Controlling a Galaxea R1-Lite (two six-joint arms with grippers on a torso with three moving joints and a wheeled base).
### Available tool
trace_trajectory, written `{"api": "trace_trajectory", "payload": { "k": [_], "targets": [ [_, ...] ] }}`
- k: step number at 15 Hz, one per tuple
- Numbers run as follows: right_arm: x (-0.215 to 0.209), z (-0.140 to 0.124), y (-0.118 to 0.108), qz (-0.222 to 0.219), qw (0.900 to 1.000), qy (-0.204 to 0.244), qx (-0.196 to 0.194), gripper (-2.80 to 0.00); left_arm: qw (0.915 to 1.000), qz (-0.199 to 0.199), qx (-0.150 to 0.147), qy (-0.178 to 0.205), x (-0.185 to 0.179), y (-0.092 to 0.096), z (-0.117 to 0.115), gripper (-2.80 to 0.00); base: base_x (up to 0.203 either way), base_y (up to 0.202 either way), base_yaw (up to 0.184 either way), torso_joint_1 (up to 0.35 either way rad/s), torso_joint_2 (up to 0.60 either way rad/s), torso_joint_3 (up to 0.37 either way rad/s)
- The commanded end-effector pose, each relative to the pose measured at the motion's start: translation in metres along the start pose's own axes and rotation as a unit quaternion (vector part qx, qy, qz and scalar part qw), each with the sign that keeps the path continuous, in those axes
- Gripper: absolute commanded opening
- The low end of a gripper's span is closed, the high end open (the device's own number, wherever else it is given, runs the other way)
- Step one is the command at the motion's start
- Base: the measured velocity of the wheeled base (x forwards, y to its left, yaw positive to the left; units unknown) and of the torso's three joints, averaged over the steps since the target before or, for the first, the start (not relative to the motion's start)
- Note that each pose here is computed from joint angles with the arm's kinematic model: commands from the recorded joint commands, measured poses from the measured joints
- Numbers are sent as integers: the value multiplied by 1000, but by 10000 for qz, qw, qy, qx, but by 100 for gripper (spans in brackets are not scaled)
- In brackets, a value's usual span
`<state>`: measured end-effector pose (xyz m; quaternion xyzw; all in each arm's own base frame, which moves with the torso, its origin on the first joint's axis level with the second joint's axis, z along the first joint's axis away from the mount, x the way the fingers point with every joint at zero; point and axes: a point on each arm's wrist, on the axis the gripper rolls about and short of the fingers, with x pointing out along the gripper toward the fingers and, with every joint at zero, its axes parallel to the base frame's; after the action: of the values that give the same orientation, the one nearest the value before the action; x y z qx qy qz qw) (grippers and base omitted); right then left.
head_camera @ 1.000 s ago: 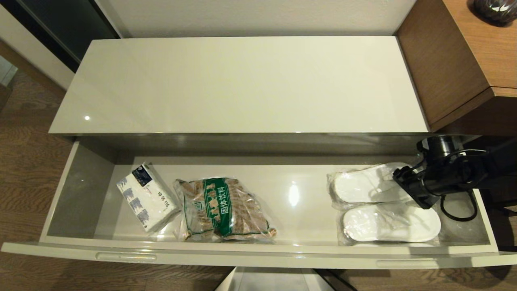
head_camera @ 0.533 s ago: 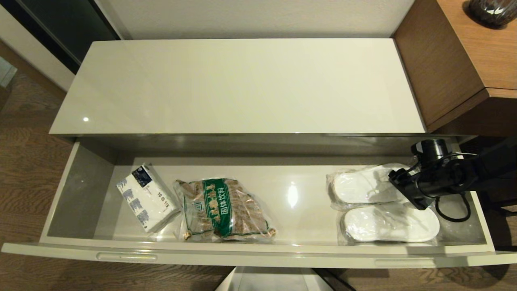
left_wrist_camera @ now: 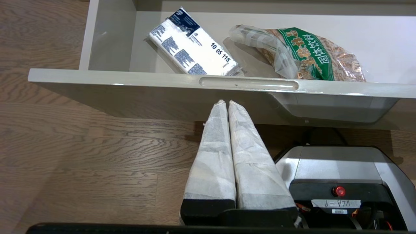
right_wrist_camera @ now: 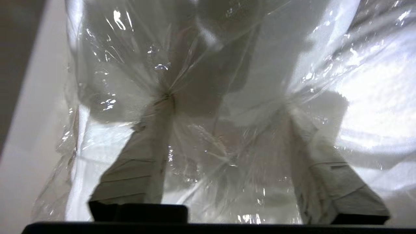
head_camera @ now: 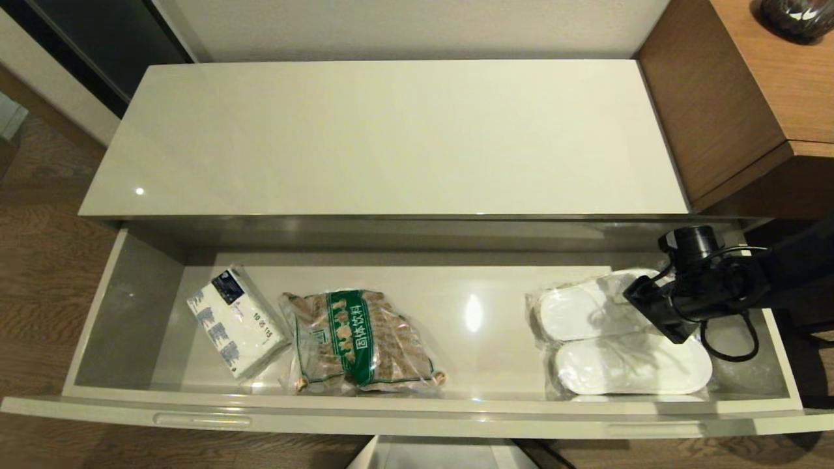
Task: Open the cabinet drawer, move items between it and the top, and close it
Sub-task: Take out the disposable slippers from the drawer
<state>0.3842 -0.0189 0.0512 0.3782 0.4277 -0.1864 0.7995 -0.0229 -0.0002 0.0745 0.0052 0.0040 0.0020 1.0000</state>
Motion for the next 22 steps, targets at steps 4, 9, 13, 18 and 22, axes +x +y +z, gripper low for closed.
{"api": "trace_trajectory", "payload": {
  "k": [4, 9, 13, 18, 22],
  "targets": [
    [-102, 7, 23, 826, 9964, -175, -46, -280, 10000, 3, 2, -1, 0, 0, 0, -280, 0, 0, 0, 0, 0, 0],
    [-219, 4, 47, 1528, 9880, -220, -60, -280, 10000, 3, 2, -1, 0, 0, 0, -280, 0, 0, 0, 0, 0, 0],
    [-289, -2, 48, 1796, 9834, -228, -104, -280, 10000, 3, 2, -1, 0, 0, 0, -280, 0, 0, 0, 0, 0, 0],
    [-245, -12, 33, 1265, 9918, 199, -30, -280, 10000, 3, 2, -1, 0, 0, 0, -280, 0, 0, 0, 0, 0, 0],
    [-182, 2, 36, 1106, 9937, 183, 44, 0, 10000, 3, 2, -1, 0, 0, 0, -280, 0, 0, 0, 0, 0, 0]
  ]
}}
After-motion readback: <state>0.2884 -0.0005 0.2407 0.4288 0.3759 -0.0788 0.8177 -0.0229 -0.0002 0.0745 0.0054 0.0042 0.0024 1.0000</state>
